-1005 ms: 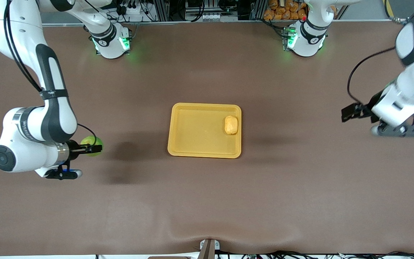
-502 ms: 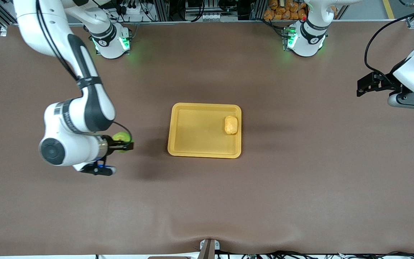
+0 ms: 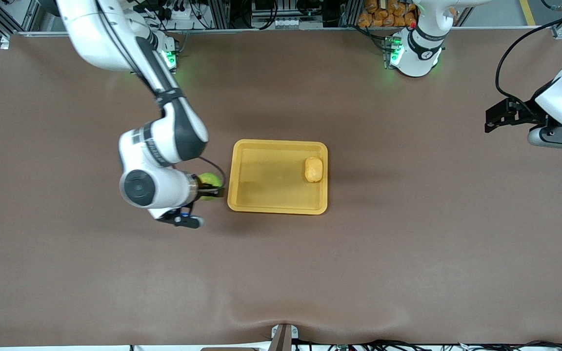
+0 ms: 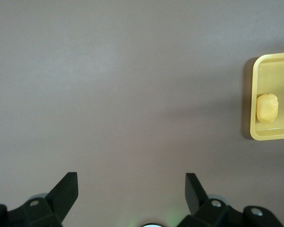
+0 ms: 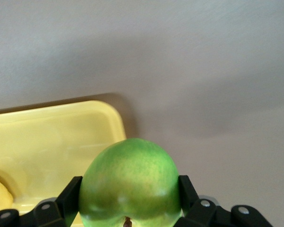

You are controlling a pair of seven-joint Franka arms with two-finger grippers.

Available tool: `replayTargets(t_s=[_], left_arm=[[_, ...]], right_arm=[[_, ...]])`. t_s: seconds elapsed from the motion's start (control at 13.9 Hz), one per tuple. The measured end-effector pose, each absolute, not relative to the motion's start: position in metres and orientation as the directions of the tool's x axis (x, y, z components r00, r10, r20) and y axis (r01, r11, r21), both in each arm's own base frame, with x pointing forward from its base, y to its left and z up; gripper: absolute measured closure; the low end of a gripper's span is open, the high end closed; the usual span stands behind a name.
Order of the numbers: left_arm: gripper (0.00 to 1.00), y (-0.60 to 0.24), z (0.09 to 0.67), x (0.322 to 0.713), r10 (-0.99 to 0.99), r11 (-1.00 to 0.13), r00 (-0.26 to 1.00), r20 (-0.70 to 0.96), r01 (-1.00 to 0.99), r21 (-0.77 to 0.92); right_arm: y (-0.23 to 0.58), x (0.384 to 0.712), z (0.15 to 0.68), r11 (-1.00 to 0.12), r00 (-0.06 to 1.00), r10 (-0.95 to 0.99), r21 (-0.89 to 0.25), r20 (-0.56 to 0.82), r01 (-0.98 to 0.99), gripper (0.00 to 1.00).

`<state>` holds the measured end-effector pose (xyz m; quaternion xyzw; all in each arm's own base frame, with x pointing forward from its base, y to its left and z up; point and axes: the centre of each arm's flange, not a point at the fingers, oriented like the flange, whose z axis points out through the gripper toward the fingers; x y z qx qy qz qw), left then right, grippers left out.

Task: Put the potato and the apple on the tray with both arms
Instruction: 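Carry the green apple with the right gripper over the tray, then lower the apple onto the tray and open the right gripper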

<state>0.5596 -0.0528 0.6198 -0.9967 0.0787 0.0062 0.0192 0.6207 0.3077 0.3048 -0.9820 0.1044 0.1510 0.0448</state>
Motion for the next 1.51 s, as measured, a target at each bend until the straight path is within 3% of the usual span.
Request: replayTargets(t_s=[0.72,1.22,1.36,1.51], left_arm=[[0.00,-0.051,0.627,0.560,-0.153,-0.987,0.988,0.000,-0.153,-0.038],[0.00,-0.057,0.630,0.559,-0.164,-0.986,0.987,0.004,-0.163,-0.039],[0.00,-0.049,0.631,0.560,-0.149,-0.988,0.989,0.000,-0.149,-0.039],[0.00,-0.045,0.633,0.558,-0.142,-0.989,0.990,-0.005,-0.142,-0.039]], right_arm=[[0.381,0.565,0.226,-0.962,0.931,-0.255,-0.027,-0.261,-0.271,0.14],[0.377,0.562,0.214,-0.957,0.924,-0.278,-0.011,-0.264,-0.291,0.14],[0.377,0.563,0.215,-0.951,0.919,-0.296,-0.008,-0.262,-0.309,0.00],[0.381,0.569,0.225,-0.950,0.923,-0.296,-0.027,-0.245,-0.311,0.00]])
